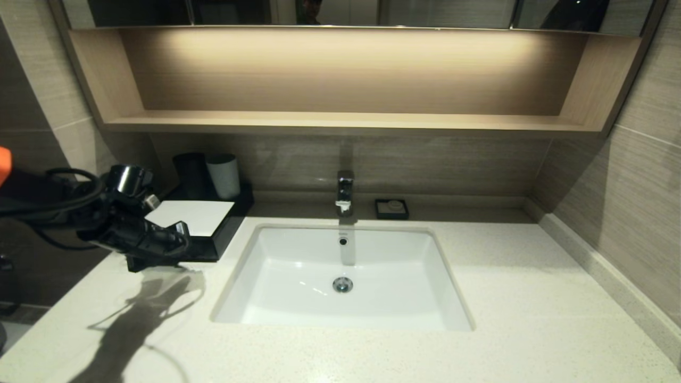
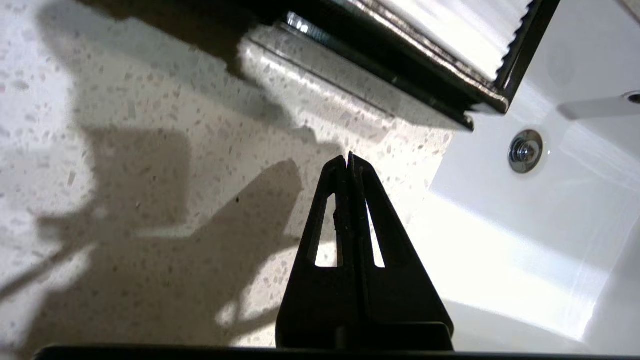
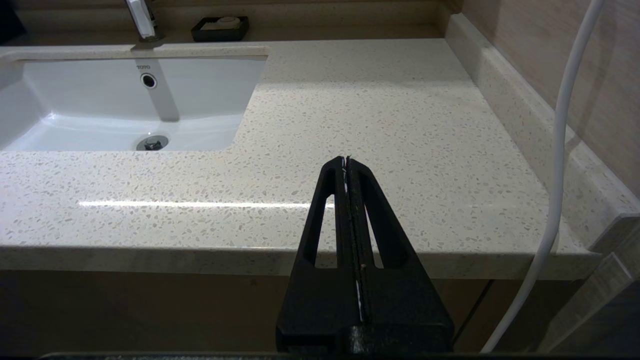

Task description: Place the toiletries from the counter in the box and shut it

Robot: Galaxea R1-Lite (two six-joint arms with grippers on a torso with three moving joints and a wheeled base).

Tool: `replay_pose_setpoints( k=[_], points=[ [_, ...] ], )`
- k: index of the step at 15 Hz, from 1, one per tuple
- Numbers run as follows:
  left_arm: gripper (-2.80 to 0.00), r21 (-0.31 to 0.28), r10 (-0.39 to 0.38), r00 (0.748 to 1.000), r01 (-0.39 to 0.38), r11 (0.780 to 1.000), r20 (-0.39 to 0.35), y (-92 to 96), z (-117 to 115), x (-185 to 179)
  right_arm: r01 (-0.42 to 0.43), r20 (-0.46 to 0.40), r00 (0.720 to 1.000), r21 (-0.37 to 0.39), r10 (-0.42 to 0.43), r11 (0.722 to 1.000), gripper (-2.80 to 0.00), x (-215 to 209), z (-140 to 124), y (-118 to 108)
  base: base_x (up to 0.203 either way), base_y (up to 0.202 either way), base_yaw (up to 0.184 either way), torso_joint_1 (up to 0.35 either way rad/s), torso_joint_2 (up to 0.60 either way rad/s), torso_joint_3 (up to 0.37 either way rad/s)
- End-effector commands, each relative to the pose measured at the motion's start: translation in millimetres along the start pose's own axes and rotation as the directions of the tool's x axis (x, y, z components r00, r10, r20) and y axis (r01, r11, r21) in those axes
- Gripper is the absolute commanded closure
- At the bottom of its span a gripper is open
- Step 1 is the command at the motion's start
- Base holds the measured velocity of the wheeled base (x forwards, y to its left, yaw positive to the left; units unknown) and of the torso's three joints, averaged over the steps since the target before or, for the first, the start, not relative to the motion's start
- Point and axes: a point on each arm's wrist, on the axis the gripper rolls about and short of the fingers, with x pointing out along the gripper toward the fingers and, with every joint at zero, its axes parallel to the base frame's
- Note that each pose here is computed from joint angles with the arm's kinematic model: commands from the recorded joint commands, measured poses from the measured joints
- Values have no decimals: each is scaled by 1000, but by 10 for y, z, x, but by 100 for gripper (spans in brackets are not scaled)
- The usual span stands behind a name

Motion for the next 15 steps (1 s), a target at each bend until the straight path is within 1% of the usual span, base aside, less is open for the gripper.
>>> replay_pose_setpoints(
  k=[1,4,8,10,12,13,15],
  points=[
    [0,1,-1,1000,1,1000,4,6,-85,-166,0,0,1000,0,0,1000,0,1,1,0,0,0,0,0,0,0],
    [0,5,-3,1000,3,1000,13,16,-193,-356,0,0,1000,0,0,1000,0,1,1,0,0,0,0,0,0,0],
    [0,26,-21,998,20,999,63,-1,-311,-711,0,0,1000,0,0,1000,0,1,1,0,0,0,0,0,0,0],
    [0,63,-30,995,23,998,98,1,-404,-917,0,-1,1000,0,0,1000,0,1,0,0,0,0,0,0,0,0],
    [0,91,-47,985,32,995,164,-4,-505,-1192,0,0,1000,0,0,1000,0,1,1,0,0,0,0,0,0,0],
    [0,116,-58,979,35,993,197,-4,-563,-1330,0,-1,1000,0,0,1000,0,1,0,0,0,0,0,0,0,0],
    [0,187,-84,961,34,982,262,9,-714,-1606,0,0,1000,0,0,1000,0,1,1,0,0,0,0,0,0,0]
  ],
)
